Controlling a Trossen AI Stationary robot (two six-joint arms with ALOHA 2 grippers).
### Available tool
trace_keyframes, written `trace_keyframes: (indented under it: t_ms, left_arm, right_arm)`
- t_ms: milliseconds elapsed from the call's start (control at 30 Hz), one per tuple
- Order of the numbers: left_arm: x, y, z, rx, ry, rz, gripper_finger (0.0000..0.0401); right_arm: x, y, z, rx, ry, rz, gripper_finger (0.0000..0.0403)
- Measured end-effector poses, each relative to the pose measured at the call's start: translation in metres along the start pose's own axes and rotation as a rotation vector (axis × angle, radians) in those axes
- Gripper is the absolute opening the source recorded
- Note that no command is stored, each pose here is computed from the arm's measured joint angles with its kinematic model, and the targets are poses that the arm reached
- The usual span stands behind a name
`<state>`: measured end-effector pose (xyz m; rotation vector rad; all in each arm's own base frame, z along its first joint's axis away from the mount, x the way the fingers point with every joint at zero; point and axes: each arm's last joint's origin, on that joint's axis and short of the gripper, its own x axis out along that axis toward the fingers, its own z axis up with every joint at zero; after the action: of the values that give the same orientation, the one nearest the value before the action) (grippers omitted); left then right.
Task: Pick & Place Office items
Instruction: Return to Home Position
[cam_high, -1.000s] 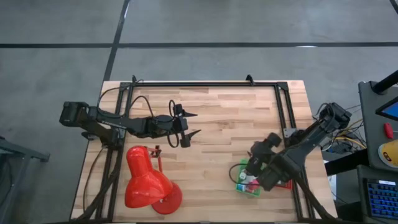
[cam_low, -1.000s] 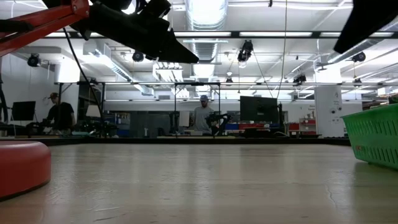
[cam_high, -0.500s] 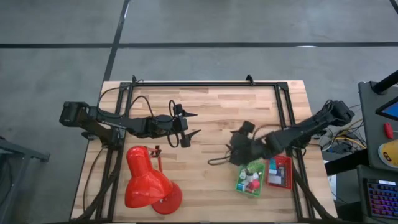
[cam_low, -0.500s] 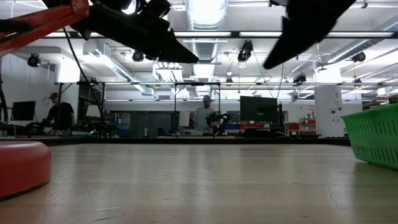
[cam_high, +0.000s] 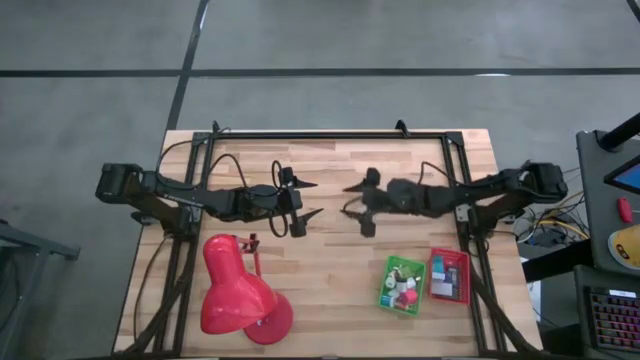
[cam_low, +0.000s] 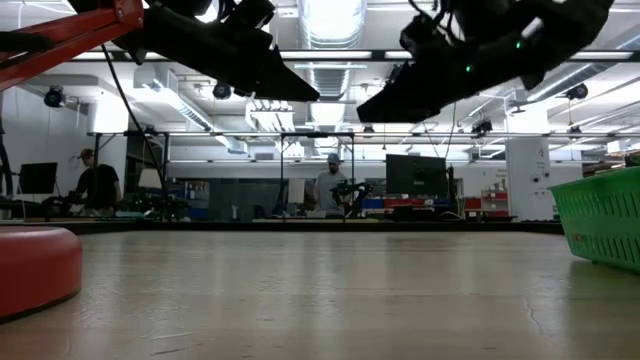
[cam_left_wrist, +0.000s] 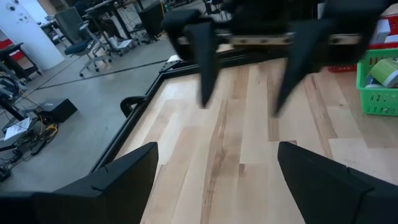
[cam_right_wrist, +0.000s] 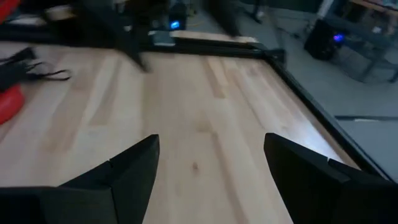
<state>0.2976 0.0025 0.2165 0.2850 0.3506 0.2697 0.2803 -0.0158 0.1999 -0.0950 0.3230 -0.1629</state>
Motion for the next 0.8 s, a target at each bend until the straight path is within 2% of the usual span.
trace_keyframes:
  t_ms: [233,433,633,800]
  left_arm:
    - [0.000,0.000,0.000,0.000,0.000,0.000,0.0336]
    - [0.000,0.000,0.000,0.000,0.000,0.000,0.0335]
    - [0.000,0.000,0.000,0.000,0.001,0.000,0.0337]
    - [0.000,0.000,0.000,0.000,0.000,0.000,0.0335]
  right_arm:
    - [-0.001,-0.020,-0.017,0.135,0.019,-0.063,0.0288]
    - [-0.007,-0.019,-0.024,0.137,0.049,-0.068,0.0288]
    - [-0.034,-0.022,-0.025,0.067,-0.103,-0.079,0.0287]
    - [-0.072,-0.022,-0.045,0.077,-0.199,-0.084,0.0280]
